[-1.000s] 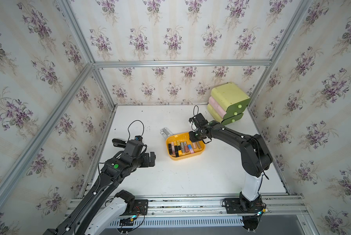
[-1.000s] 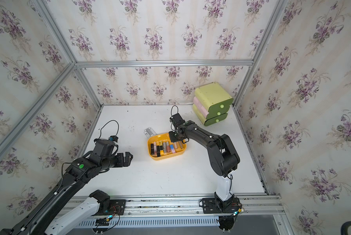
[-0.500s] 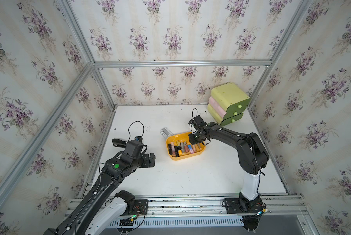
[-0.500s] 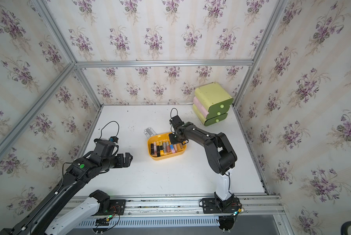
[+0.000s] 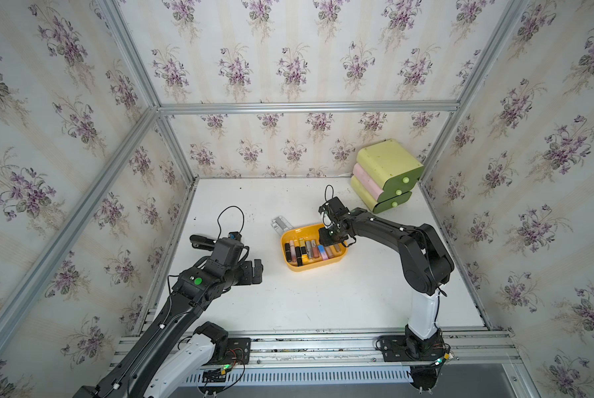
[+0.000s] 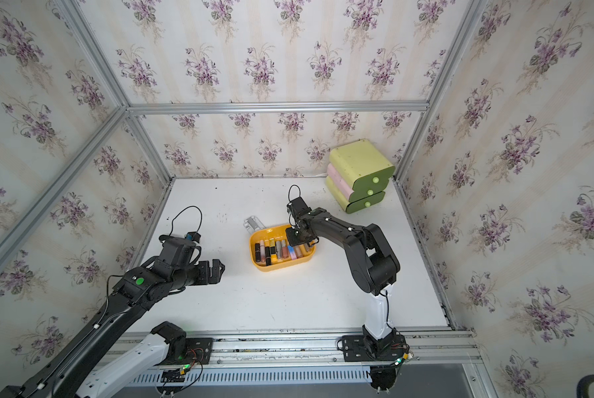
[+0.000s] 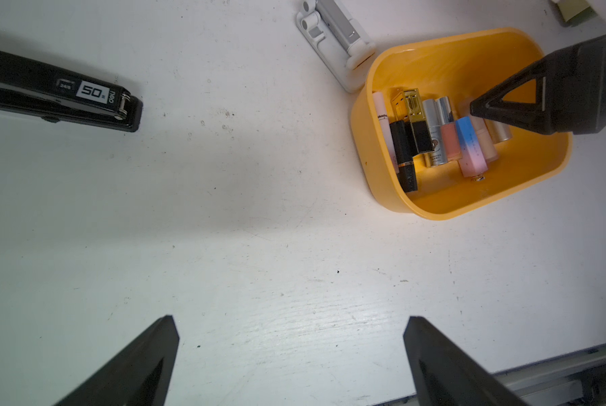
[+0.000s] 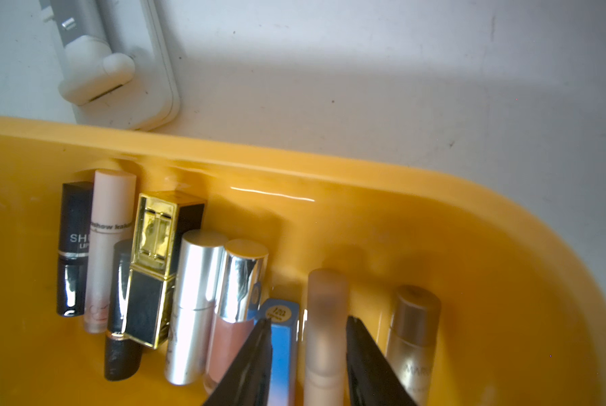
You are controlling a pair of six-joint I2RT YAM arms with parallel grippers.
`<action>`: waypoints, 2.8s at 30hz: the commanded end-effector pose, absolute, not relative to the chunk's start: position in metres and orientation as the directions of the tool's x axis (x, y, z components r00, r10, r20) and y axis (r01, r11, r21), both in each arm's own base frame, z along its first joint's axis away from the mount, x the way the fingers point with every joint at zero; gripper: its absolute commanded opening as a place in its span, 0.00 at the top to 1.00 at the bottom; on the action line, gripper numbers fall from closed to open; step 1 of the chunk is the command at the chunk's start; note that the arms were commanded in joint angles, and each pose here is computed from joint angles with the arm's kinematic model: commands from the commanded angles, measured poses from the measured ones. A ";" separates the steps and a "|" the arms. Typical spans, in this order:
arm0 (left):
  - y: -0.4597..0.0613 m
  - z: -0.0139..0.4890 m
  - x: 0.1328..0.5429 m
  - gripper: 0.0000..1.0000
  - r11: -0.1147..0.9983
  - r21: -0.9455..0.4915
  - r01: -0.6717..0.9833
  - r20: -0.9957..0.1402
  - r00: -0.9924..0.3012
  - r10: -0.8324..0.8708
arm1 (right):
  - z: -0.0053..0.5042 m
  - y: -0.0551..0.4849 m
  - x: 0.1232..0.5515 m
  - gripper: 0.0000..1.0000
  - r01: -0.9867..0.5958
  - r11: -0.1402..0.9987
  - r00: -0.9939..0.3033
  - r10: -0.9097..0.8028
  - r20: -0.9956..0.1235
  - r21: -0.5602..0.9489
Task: Put the lipstick into the storage box
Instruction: Place the lipstick in the storage box, then reset both arms
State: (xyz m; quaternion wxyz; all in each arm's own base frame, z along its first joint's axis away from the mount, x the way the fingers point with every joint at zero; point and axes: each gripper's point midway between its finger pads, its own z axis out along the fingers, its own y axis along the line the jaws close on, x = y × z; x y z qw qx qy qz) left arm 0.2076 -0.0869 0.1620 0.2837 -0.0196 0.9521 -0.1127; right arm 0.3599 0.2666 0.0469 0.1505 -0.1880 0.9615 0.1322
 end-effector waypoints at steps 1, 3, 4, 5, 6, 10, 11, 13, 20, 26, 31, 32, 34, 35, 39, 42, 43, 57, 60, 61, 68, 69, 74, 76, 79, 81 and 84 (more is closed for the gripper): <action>-0.087 0.162 0.207 0.00 0.973 -0.229 0.022 -0.534 -0.839 -0.107 | 0.050 0.270 0.360 0.60 -0.409 0.888 -0.879 -0.322 -0.351 0.211; -0.087 0.162 0.207 0.00 0.973 -0.229 0.023 -0.536 -0.838 -0.107 | 0.059 0.273 0.360 0.59 -0.412 0.883 -0.876 -0.314 -0.367 0.227; -0.087 0.162 0.207 0.00 0.973 -0.230 0.023 -0.537 -0.837 -0.107 | 0.065 0.274 0.361 0.59 -0.413 0.880 -0.873 -0.308 -0.378 0.236; -0.087 0.163 0.208 0.00 0.973 -0.231 0.022 -0.538 -0.836 -0.108 | 0.072 0.275 0.361 0.58 -0.413 0.877 -0.870 -0.301 -0.390 0.246; -0.087 0.164 0.209 0.00 0.972 -0.232 0.024 -0.541 -0.834 -0.108 | 0.080 0.276 0.361 0.58 -0.414 0.875 -0.866 -0.293 -0.405 0.253; -0.089 0.170 0.215 0.00 0.971 -0.239 0.023 -0.563 -0.818 -0.119 | 0.121 0.279 0.362 0.56 -0.426 0.859 -0.836 -0.254 -0.486 0.283; -0.088 0.172 0.218 0.00 0.971 -0.240 0.020 -0.570 -0.812 -0.124 | 0.134 0.280 0.362 0.56 -0.431 0.854 -0.823 -0.242 -0.513 0.290; -0.087 0.177 0.224 0.00 0.971 -0.241 0.008 -0.591 -0.794 -0.140 | 0.159 0.279 0.363 0.53 -0.447 0.844 -0.788 -0.214 -0.577 0.298; -0.068 0.206 0.246 0.00 0.979 -0.201 -0.026 -0.730 -0.662 -0.167 | 0.237 0.217 0.374 0.39 -0.386 0.833 -0.657 0.054 -0.752 0.397; -0.049 0.228 0.256 0.00 0.986 -0.162 -0.030 -0.867 -0.473 -0.157 | 0.276 0.155 0.366 0.19 -0.332 0.906 -0.432 0.102 -0.896 0.263; -0.042 0.235 0.254 0.00 0.994 -0.107 0.001 -0.939 -0.329 -0.101 | 0.270 0.124 0.341 0.12 -0.289 0.945 -0.269 0.073 -0.960 0.153; -0.040 0.236 0.254 0.00 0.995 -0.096 -0.001 -0.946 -0.310 -0.092 | 0.268 0.121 0.336 0.11 -0.290 0.948 -0.242 0.060 -0.968 0.131; -0.035 0.236 0.254 0.00 0.998 -0.061 -0.013 -0.955 -0.289 -0.062 | 0.261 0.111 0.330 0.06 -0.260 0.961 -0.211 0.045 -0.976 0.100; -0.031 0.235 0.255 0.00 0.999 -0.040 -0.030 -0.958 -0.283 -0.047 | 0.256 0.104 0.328 0.04 -0.233 0.969 -0.199 0.034 -0.979 0.081; -0.021 0.230 0.265 0.00 0.997 0.027 -0.075 -0.962 -0.272 0.006 | 0.231 0.076 0.328 0.00 -0.124 0.992 -0.171 -0.031 -0.985 -0.010; -0.016 0.223 0.276 0.00 0.995 0.041 -0.091 -0.960 -0.281 0.014 | 0.212 0.045 0.335 0.00 -0.030 0.999 -0.182 -0.032 -0.983 -0.027; -0.014 0.220 0.280 0.00 0.994 0.040 -0.098 -0.958 -0.286 0.011 | 0.207 0.038 0.338 0.00 -0.017 1.000 -0.187 -0.027 -0.982 -0.024; 0.031 0.146 0.339 0.00 0.979 -0.003 -0.203 -0.931 -0.356 -0.076 | 0.133 0.025 0.379 0.02 -0.047 0.999 -0.202 0.009 -0.979 0.019; 0.035 0.131 0.349 0.00 0.978 0.010 -0.207 -0.929 -0.365 -0.068 | 0.136 0.028 0.377 0.01 -0.069 0.998 -0.156 -0.019 -0.988 -0.008; 0.036 0.126 0.353 0.00 0.978 0.008 -0.207 -0.929 -0.365 -0.069 | 0.133 0.028 0.377 0.01 -0.071 0.997 -0.157 -0.021 -0.987 -0.010; 0.026 0.125 0.375 0.00 0.991 0.066 -0.116 -0.942 -0.335 0.023 | 0.128 0.025 0.371 0.01 -0.054 0.999 -0.131 -0.013 -0.991 -0.006; 0.024 0.126 0.376 0.00 0.992 0.072 -0.102 -0.951 -0.308 0.037 | 0.127 0.025 0.369 0.01 -0.057 0.998 -0.120 -0.014 -0.993 -0.008; 0.019 0.118 0.372 0.00 0.994 0.075 -0.074 -0.968 -0.244 0.055 | 0.133 0.023 0.359 0.00 -0.053 0.999 -0.064 -0.009 -0.998 -0.005; 0.018 0.106 0.373 0.00 0.995 0.075 -0.065 -0.963 -0.265 0.055 | 0.135 0.027 0.356 0.00 -0.074 0.997 -0.047 -0.017 -0.999 -0.013; 0.018 0.101 0.377 0.00 0.995 0.080 -0.062 -0.958 -0.279 0.059 | 0.134 0.030 0.354 0.00 -0.094 0.995 -0.050 -0.024 -0.998 -0.019; 0.019 0.099 0.381 0.00 0.995 0.078 -0.067 -0.949 -0.310 0.054 | 0.134 0.030 0.355 0.00 -0.091 0.996 -0.052 -0.024 -0.998 -0.019; 0.022 0.094 0.388 0.00 0.993 0.081 -0.081 -0.931 -0.361 0.047 | 0.129 0.026 0.365 0.00 -0.066 0.998 -0.090 -0.016 -0.996 -0.010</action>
